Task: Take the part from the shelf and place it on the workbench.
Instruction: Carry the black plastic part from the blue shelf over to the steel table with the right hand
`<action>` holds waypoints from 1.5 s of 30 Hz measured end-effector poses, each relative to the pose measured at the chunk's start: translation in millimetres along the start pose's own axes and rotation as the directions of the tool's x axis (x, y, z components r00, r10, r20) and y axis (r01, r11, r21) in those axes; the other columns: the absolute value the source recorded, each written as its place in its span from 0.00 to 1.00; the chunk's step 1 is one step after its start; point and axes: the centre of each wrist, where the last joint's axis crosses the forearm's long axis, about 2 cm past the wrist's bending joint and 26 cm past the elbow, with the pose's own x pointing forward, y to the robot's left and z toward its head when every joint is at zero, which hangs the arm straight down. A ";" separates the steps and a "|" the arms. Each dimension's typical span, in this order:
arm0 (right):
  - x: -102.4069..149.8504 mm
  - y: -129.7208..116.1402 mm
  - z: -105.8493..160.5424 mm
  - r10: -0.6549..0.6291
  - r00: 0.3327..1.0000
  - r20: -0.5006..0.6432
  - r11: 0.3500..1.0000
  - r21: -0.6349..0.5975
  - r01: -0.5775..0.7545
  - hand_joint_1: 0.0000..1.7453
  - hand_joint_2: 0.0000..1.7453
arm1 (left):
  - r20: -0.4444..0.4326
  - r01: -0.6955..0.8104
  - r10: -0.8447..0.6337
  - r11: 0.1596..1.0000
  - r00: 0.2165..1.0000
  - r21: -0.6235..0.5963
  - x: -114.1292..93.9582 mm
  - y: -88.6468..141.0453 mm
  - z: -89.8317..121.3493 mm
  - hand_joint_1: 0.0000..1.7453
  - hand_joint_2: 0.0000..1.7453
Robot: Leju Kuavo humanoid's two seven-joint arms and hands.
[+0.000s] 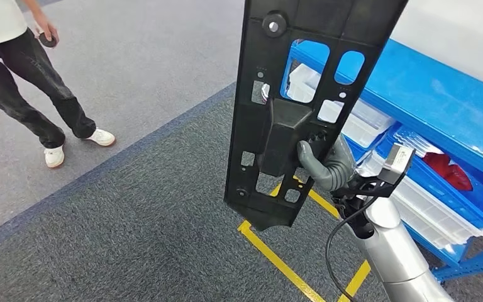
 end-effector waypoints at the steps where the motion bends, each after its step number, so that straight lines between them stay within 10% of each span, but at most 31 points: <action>1: -0.5 0.7 1.8 -0.005 1.000 0.001 1.000 -0.005 0.005 0.97 1.00 | 0.006 0.000 0.000 1.000 1.000 0.000 0.6 0.4 -0.2 0.00 1.00; 45: -11.1 4.0 27.8 -0.022 1.000 -0.020 0.999 -0.044 0.021 0.97 1.00 | 0.019 0.016 -0.017 0.999 1.000 0.031 -0.3 13.4 -3.0 0.00 1.00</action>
